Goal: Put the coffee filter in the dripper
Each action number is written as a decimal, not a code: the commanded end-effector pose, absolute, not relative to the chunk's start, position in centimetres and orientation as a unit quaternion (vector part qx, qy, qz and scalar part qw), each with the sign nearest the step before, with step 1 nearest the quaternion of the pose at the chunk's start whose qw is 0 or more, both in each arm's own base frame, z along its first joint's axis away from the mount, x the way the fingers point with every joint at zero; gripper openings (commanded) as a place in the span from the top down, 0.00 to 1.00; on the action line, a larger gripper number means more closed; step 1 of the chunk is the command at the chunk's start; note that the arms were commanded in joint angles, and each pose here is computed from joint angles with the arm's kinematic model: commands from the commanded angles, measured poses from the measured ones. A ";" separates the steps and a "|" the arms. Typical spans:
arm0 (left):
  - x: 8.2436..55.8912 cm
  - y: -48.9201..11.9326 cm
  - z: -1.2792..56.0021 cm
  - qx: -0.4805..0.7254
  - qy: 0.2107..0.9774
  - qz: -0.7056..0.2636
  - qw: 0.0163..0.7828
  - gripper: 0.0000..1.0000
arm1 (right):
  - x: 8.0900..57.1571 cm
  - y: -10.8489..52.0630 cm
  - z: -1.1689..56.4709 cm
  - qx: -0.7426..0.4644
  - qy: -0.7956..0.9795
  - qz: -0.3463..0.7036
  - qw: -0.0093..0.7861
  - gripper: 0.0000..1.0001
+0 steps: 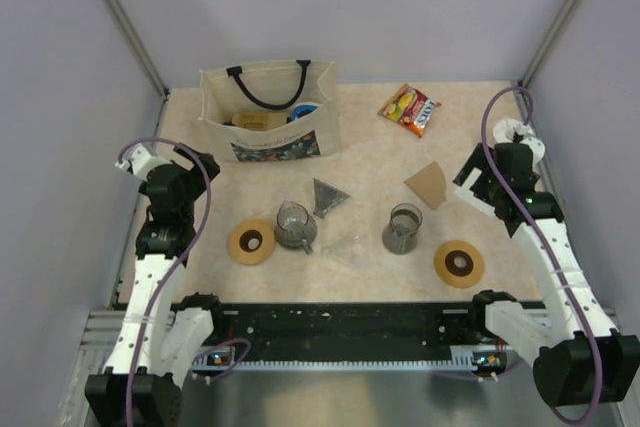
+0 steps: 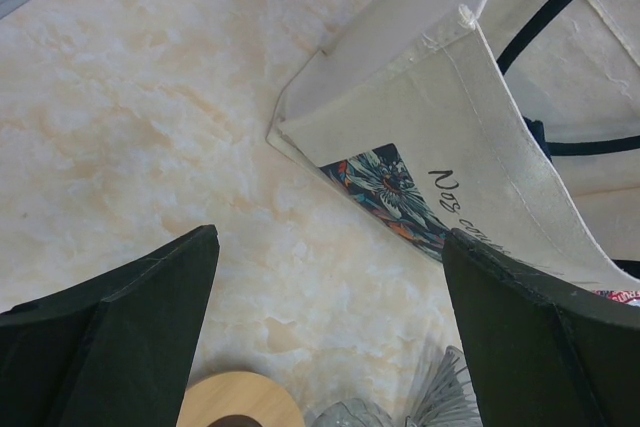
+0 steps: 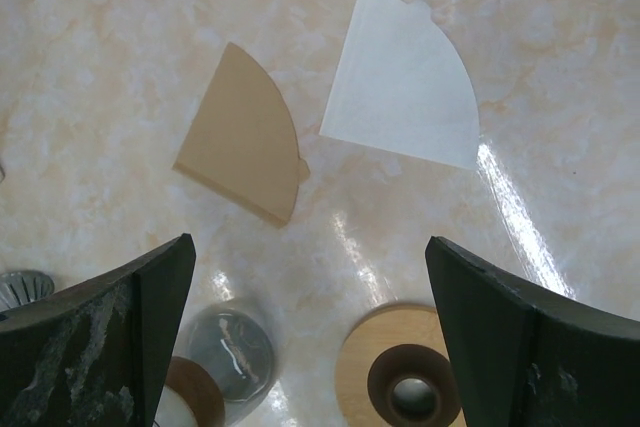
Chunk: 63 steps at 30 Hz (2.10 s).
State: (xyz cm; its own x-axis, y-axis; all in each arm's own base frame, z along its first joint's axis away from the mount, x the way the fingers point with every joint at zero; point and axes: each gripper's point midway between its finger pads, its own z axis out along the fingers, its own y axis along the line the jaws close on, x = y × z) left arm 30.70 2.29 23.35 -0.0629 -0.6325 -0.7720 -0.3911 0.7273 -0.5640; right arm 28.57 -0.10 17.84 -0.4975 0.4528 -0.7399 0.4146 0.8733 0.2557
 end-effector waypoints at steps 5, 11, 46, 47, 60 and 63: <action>32.6 1.3 23.3 -0.343 0.714 -0.137 0.595 0.01 | 27.1 -1.0 17.9 0.298 0.862 0.004 0.409 0.01; 33.5 0.6 22.7 -0.338 0.722 -0.152 0.584 0.01 | 24.3 0.9 14.0 0.294 0.897 0.034 0.328 0.08; 33.3 1.5 21.2 -0.344 0.735 -0.121 0.572 0.01 | 14.5 1.1 3.6 0.430 0.890 -0.019 0.148 0.68; 33.3 1.6 21.2 -0.345 0.734 -0.119 0.573 0.01 | 14.6 1.1 3.3 0.433 0.889 -0.018 0.148 0.68; 32.8 1.5 22.1 -0.337 0.731 -0.120 0.580 0.01 | 18.5 0.9 7.8 0.421 0.871 0.024 0.251 1.00; 32.8 0.8 22.9 -0.323 0.733 -0.135 0.584 0.01 | 21.0 0.1 13.0 0.393 0.855 0.038 0.337 1.00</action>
State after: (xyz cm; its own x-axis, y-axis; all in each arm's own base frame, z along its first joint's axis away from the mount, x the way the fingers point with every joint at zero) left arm 32.80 1.31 20.60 -0.1347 -0.6427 -0.7542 -0.3788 0.7367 -0.5602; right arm 15.91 1.10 5.18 -0.5802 0.7389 -0.3426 0.7386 0.6546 0.1609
